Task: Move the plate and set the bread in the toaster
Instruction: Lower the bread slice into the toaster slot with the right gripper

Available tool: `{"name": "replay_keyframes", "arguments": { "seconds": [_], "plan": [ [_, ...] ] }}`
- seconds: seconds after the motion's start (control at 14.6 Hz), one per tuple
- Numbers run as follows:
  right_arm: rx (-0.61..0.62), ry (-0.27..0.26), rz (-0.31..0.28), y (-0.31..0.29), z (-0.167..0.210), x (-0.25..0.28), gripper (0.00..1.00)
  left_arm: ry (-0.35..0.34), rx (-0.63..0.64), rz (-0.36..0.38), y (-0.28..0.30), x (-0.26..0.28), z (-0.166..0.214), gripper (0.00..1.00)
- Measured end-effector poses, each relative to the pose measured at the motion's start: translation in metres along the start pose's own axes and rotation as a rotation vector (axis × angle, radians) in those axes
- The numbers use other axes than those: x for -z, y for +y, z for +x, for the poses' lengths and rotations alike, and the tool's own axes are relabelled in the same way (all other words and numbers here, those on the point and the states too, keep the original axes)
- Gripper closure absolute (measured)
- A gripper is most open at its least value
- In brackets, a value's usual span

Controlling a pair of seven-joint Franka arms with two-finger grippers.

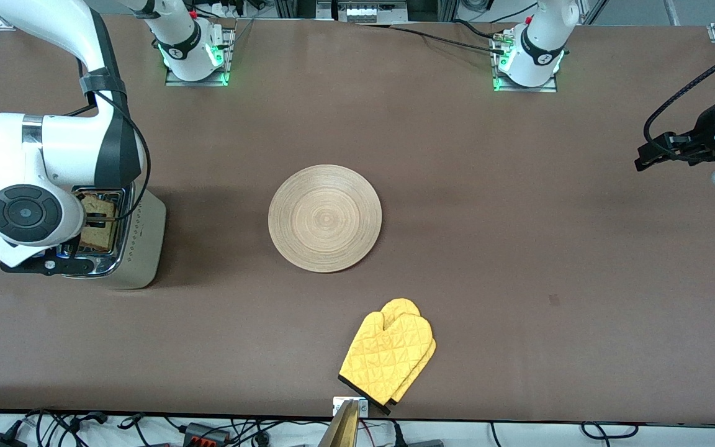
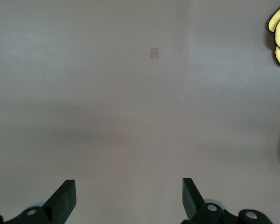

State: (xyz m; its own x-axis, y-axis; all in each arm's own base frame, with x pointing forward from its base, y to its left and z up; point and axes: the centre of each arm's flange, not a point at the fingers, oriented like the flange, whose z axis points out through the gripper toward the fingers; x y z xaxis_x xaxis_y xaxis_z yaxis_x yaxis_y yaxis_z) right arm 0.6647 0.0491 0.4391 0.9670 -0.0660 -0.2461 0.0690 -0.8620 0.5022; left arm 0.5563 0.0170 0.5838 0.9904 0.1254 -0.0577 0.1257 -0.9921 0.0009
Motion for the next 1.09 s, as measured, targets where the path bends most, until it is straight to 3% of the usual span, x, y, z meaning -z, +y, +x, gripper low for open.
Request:
{"name": "replay_keyframes", "arguments": {
  "seconds": [1.09],
  "plan": [
    [-0.049, -0.17, 0.256, 0.016, 0.012, -0.079, 0.92, -0.022, -0.001, 0.002, 0.0, 0.0, -0.003, 0.0]
  ]
}}
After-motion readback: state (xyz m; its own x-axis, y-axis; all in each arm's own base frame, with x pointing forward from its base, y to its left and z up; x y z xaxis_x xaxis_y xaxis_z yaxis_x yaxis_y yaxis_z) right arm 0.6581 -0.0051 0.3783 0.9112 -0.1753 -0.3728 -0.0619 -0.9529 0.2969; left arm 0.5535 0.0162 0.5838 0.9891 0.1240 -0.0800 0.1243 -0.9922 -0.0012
